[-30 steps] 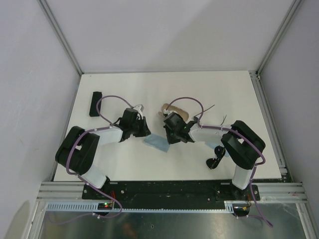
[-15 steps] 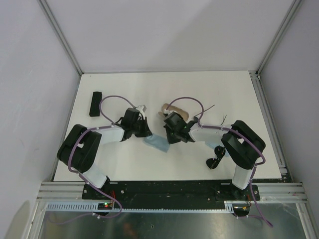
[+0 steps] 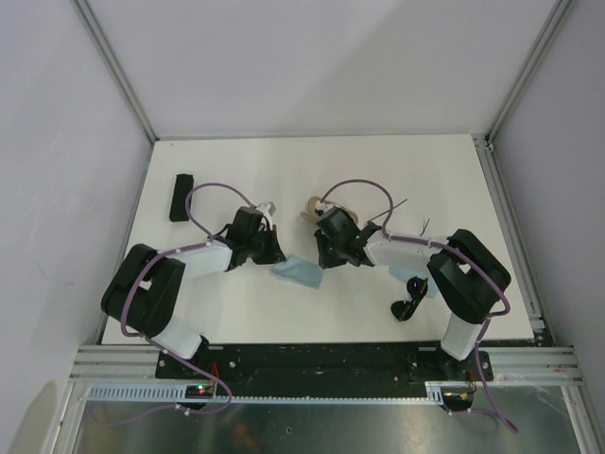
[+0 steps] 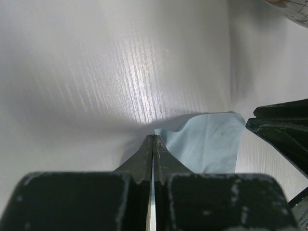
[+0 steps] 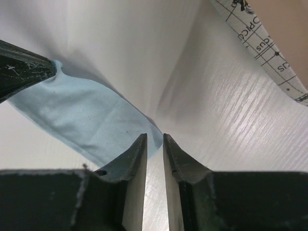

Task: Organize the sunglasses

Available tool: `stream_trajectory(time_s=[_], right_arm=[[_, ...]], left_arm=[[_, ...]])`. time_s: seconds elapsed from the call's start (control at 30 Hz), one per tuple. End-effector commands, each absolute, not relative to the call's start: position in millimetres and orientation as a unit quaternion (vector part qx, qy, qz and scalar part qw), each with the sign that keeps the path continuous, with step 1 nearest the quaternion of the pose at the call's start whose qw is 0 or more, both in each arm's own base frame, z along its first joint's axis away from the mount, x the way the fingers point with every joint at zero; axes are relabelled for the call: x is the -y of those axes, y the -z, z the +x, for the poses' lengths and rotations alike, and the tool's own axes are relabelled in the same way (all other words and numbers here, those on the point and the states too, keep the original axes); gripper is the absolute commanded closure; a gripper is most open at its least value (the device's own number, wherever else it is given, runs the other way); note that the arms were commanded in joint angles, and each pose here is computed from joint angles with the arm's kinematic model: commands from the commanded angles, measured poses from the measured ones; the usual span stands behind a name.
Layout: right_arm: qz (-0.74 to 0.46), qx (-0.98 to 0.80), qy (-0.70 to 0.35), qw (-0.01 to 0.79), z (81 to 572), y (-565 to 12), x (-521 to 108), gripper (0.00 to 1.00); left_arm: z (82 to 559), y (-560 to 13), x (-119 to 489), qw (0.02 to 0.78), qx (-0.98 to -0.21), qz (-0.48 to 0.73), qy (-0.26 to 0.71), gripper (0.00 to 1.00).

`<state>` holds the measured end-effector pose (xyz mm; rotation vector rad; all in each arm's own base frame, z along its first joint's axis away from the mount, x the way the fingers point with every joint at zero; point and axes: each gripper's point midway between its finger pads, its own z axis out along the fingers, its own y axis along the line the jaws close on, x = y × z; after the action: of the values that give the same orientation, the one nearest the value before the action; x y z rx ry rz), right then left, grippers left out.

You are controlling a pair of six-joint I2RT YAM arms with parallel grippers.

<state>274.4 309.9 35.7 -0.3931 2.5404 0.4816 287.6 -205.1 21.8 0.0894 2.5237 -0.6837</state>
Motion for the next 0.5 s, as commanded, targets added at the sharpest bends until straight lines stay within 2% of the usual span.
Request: stream_trajectory(time_s=[0.0, 0.1, 0.33, 0.47], right_arm=[[-0.149, -0.936, -0.181, 0.263, 275, -40, -310, 0.72], [-0.151, -0.938, -0.174, 0.259, 275, -33, -309, 0.69], [-0.163, -0.941, -0.168, 0.246, 269, -19, -313, 0.68], [-0.168, -0.942, -0.163, 0.240, 265, -12, -314, 0.75]], left_arm=[[286, -30, 204, 0.277, -0.927, 0.048, 0.249, 1.00], [286, -32, 204, 0.279, -0.926, 0.048, 0.250, 1.00], [287, -36, 203, 0.285, -0.924, 0.048, 0.251, 1.00], [287, -36, 203, 0.286, -0.924, 0.047, 0.250, 1.00]])
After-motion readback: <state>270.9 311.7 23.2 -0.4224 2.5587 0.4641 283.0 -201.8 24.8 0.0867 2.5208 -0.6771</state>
